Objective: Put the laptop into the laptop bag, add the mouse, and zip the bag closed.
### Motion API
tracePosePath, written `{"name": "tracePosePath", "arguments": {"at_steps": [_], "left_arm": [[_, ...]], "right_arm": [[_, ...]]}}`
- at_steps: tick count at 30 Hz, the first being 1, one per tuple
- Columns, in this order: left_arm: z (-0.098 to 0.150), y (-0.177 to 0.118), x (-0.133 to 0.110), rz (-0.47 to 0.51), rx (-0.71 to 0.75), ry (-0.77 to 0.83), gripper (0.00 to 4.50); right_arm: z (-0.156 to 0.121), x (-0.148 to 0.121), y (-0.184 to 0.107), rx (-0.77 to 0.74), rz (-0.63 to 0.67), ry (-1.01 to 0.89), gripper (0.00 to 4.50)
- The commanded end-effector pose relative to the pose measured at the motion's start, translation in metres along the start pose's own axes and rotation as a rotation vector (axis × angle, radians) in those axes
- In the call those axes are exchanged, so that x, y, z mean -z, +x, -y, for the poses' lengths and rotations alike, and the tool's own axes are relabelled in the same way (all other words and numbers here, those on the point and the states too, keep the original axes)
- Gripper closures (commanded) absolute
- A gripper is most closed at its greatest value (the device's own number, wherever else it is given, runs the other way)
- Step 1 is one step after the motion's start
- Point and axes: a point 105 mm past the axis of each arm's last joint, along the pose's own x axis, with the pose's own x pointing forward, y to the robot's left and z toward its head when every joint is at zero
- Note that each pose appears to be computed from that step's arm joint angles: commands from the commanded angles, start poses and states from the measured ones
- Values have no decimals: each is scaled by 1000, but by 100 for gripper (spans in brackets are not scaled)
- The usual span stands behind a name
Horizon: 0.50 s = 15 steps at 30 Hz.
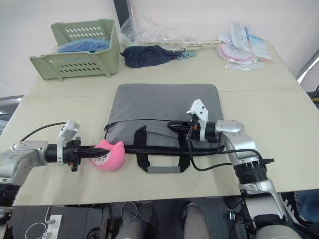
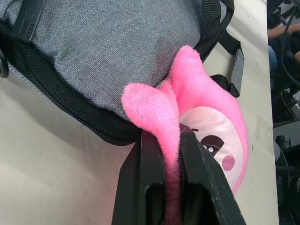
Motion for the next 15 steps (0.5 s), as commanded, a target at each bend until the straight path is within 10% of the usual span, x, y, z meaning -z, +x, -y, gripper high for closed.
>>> {"name": "tracePosePath", "arguments": {"at_steps": [1, 15], "left_arm": [[6, -8, -1, -29, 11, 12, 445], [33, -3, -2, -42, 65, 78, 445]], "right_arm": [[8, -17, 24, 11, 42, -84, 450], [10, 47, 81, -59, -210, -51, 450]]}}
